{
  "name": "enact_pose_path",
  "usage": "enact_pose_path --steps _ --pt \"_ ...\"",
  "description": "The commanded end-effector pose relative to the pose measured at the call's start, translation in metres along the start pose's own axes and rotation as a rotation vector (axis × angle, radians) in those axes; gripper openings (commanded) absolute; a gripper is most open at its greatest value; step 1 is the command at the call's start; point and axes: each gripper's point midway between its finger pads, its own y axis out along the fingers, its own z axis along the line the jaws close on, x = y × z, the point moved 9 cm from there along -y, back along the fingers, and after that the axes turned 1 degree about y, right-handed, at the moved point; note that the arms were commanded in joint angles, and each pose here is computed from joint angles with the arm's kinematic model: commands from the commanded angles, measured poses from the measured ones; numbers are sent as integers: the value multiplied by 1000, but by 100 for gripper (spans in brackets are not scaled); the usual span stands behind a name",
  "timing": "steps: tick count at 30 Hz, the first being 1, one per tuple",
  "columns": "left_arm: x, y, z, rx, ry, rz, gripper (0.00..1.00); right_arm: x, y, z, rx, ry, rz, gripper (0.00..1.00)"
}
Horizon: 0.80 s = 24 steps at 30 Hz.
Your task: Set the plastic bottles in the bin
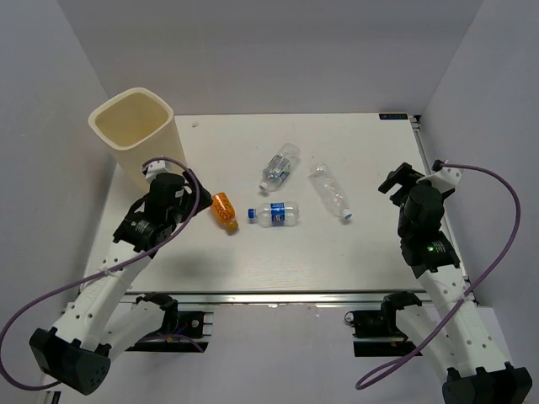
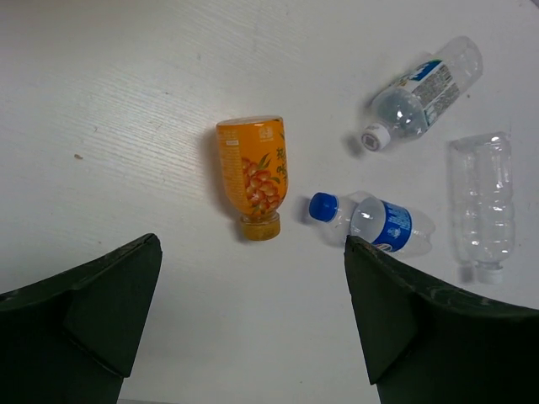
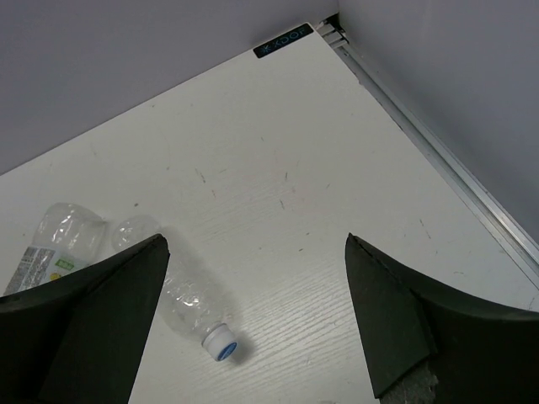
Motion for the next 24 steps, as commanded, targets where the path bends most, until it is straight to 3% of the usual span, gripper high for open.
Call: enact_pose_path --steps 1,8,16,24 --pt "-14 15 2 14 -3 51 98 -2 3 7 56 -5 14 89" --pt "-29 64 -13 -29 22 89 98 -17 13 19 175 -74 104 89" --pt "-63 130 -9 119 119 230 98 -26 15 17 171 -91 138 89" --pt "-74 165 -21 69 95 237 96 -38 17 20 210 -113 202 89"
